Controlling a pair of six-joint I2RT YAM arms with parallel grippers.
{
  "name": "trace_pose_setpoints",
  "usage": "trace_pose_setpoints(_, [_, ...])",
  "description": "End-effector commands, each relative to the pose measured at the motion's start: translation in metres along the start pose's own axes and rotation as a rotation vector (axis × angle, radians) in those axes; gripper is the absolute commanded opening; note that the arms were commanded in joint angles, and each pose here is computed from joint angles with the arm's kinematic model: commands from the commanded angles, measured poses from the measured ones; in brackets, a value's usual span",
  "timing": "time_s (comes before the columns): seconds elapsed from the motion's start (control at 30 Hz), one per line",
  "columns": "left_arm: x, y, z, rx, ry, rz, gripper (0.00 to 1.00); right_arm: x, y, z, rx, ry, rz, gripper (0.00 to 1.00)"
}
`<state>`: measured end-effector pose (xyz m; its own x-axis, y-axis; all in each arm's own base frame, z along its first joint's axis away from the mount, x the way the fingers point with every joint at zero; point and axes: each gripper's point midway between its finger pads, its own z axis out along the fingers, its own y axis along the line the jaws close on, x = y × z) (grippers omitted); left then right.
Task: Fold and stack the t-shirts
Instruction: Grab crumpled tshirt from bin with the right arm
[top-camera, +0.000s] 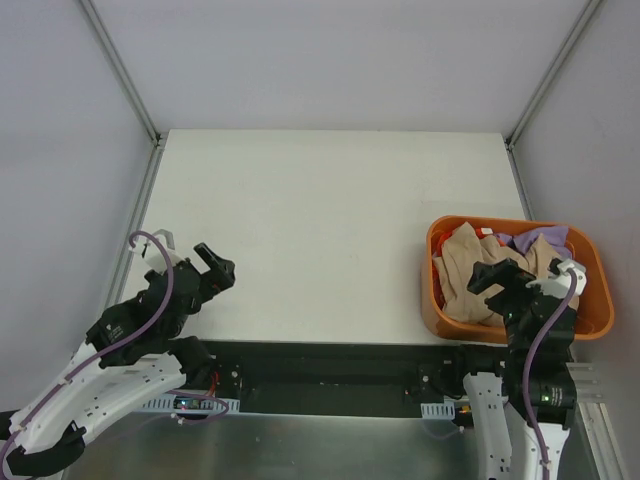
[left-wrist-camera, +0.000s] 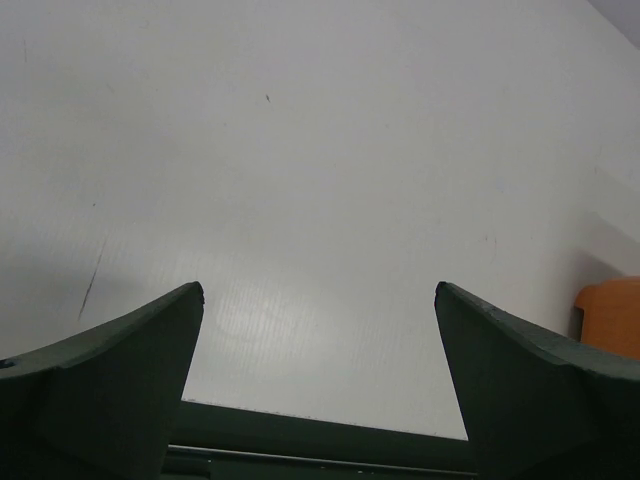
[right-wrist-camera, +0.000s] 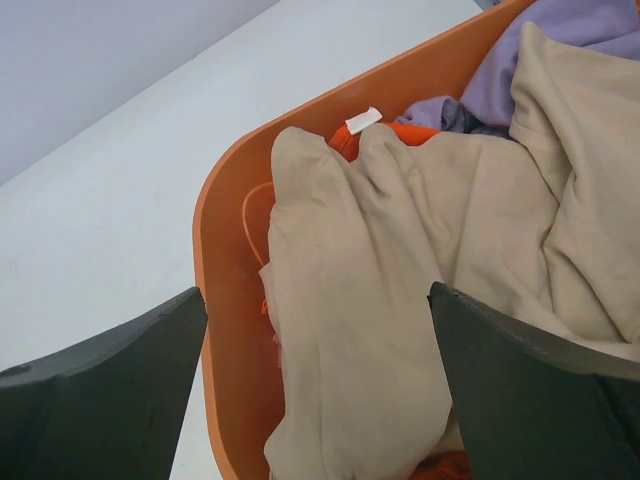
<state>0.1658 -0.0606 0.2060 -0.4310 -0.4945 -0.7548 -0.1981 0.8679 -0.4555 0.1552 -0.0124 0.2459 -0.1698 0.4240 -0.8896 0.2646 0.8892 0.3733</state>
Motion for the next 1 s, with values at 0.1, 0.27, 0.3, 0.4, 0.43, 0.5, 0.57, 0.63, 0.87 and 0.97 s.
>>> trace_pose_setpoints(0.1, [-0.004, -0.017, 0.003, 0.030, -0.001, -0.001, 0.99, -0.018, 0.010, -0.004, -0.021, 0.026, -0.077, 0.96])
trace_pose_setpoints(0.27, [-0.009, -0.017, 0.008, 0.004, -0.026, 0.014, 0.99, -0.008, -0.003, 0.018, 0.132, 0.237, -0.133, 0.96])
trace_pose_setpoints(0.3, [-0.009, -0.017, 0.009, 0.000, -0.031, 0.013, 0.99, 0.000, -0.007, 0.023, 0.162, 0.301, -0.145, 0.96])
trace_pose_setpoints(0.4, [-0.008, -0.015, 0.014, -0.017, -0.041, 0.026, 0.99, 0.016, -0.021, 0.035, 0.265, 0.417, -0.166, 0.96])
trace_pose_setpoints(0.43, [-0.008, -0.014, 0.015, -0.027, -0.046, 0.033, 0.99, 0.023, -0.027, 0.038, 0.295, 0.444, -0.169, 0.96])
trace_pose_setpoints(0.5, [-0.008, -0.013, 0.018, -0.044, -0.054, 0.039, 0.99, 0.037, -0.035, 0.045, 0.334, 0.472, -0.156, 0.96])
trace_pose_setpoints(0.57, [-0.007, -0.011, 0.020, -0.057, -0.053, 0.055, 0.99, 0.053, -0.040, 0.051, 0.344, 0.498, -0.147, 0.96])
trace_pose_setpoints(0.63, [-0.006, -0.011, 0.021, -0.060, -0.047, 0.072, 0.99, 0.072, -0.047, 0.055, 0.362, 0.538, -0.148, 0.97])
trace_pose_setpoints(0.87, [-0.001, -0.006, 0.027, -0.093, -0.044, 0.081, 0.99, 0.077, -0.047, 0.068, 0.356, 0.537, -0.155, 0.17])
trace_pose_setpoints(0.97, [0.002, -0.006, 0.028, -0.093, -0.038, 0.085, 0.99, 0.035, -0.018, 0.067, 0.243, 0.431, -0.140, 0.01])
